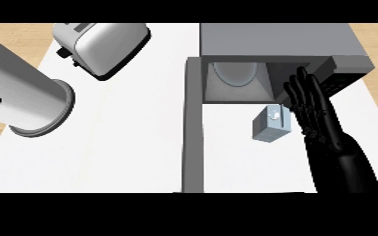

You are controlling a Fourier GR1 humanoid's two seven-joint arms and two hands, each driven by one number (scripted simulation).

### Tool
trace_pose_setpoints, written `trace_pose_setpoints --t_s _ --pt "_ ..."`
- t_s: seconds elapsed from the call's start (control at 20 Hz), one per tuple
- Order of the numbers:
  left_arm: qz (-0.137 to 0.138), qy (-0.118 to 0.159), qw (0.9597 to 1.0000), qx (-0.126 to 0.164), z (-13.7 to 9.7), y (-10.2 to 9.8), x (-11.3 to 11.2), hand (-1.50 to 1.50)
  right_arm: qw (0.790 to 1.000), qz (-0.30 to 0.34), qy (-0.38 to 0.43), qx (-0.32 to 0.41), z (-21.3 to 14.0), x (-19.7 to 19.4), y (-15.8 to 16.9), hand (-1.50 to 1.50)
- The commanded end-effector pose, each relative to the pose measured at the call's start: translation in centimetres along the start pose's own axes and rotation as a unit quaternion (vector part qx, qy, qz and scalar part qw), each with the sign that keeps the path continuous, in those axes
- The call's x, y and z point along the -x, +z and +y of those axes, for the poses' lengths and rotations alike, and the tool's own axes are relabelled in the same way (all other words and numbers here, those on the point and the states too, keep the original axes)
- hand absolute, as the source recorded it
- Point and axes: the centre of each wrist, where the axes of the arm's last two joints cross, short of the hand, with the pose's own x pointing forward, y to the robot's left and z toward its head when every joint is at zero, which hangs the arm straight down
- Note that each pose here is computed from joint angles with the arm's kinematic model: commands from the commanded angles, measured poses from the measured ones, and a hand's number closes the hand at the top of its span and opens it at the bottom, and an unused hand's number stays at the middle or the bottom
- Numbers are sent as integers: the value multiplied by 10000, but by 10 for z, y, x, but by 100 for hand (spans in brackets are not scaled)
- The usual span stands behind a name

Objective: Pick up the milk, place it into the microwave and close the microwave

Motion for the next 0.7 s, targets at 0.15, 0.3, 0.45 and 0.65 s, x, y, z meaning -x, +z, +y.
trace_pose_setpoints --t_s 0.15,0.3,0.45,0.65 --pt "22 116 9999 88 29 22 -6 -150 9993 329 129 96 -1 23 1 -150" --pt "114 13 9999 16 40 19 -6 -150 9992 382 10 116 -8 45 16 -150" --pt "-48 20 10000 34 35 38 -7 -150 9991 404 49 86 -11 37 -2 -150" --pt "-69 26 10000 58 29 38 -22 -150 9965 676 10 483 -23 88 20 -150"
